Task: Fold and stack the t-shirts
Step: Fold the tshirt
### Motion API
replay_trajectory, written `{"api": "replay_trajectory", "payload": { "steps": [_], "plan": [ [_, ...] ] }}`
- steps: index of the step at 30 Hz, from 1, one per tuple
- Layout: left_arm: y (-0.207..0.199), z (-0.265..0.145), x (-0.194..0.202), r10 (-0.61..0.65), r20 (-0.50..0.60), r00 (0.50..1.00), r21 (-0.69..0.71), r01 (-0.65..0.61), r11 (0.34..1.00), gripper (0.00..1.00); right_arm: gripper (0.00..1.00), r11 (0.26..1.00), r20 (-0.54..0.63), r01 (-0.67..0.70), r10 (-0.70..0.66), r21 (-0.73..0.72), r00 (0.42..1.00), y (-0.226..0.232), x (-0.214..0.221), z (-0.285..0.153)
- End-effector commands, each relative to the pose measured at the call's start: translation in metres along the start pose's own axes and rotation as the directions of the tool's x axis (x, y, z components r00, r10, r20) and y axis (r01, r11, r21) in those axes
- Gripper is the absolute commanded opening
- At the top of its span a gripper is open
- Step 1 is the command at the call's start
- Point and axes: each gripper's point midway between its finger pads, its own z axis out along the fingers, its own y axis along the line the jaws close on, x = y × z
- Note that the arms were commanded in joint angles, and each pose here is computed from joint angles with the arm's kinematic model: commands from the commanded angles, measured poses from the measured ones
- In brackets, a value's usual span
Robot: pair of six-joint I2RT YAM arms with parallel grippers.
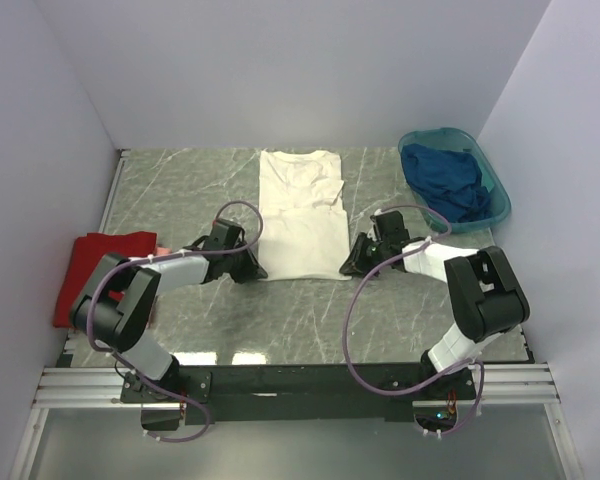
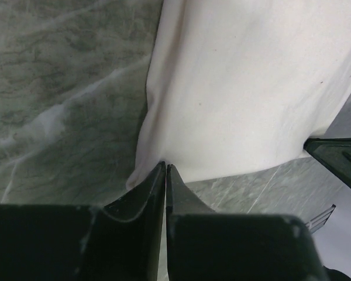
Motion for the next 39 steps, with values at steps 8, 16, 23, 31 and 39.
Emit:
{"api": "replay_trajectory", "payload": {
  "steps": [8,16,23,31,39],
  "plan": [
    [0.001,-0.023,-0.007,0.042,0.059,0.997,-0.027,-0.041,0.999,0.14,0.28,0.993,0.108,0.042,-0.054,0.109,0.993,-0.021,-0.004,-0.029],
    [0.003,-0.040,-0.010,0.041,0.101,0.994,-0.040,-0.037,0.999,0.33,0.36,0.996,0.107,0.057,-0.063,0.062,0.992,-0.014,0.003,-0.034],
    [0.012,-0.030,-0.009,0.029,0.094,0.995,-0.074,-0.022,0.997,0.43,0.38,0.997,0.101,0.043,-0.049,0.057,0.994,-0.014,0.006,-0.024],
    [0.019,-0.014,-0.007,0.016,0.070,0.997,-0.093,-0.010,0.996,0.41,0.39,0.997,0.088,0.034,-0.040,0.064,0.995,-0.016,0.008,-0.012],
    [0.020,-0.005,-0.004,0.003,0.061,0.998,-0.093,0.003,0.996,0.29,0.28,0.997,0.091,0.032,-0.038,0.068,0.995,-0.016,0.008,-0.007]
  ]
}}
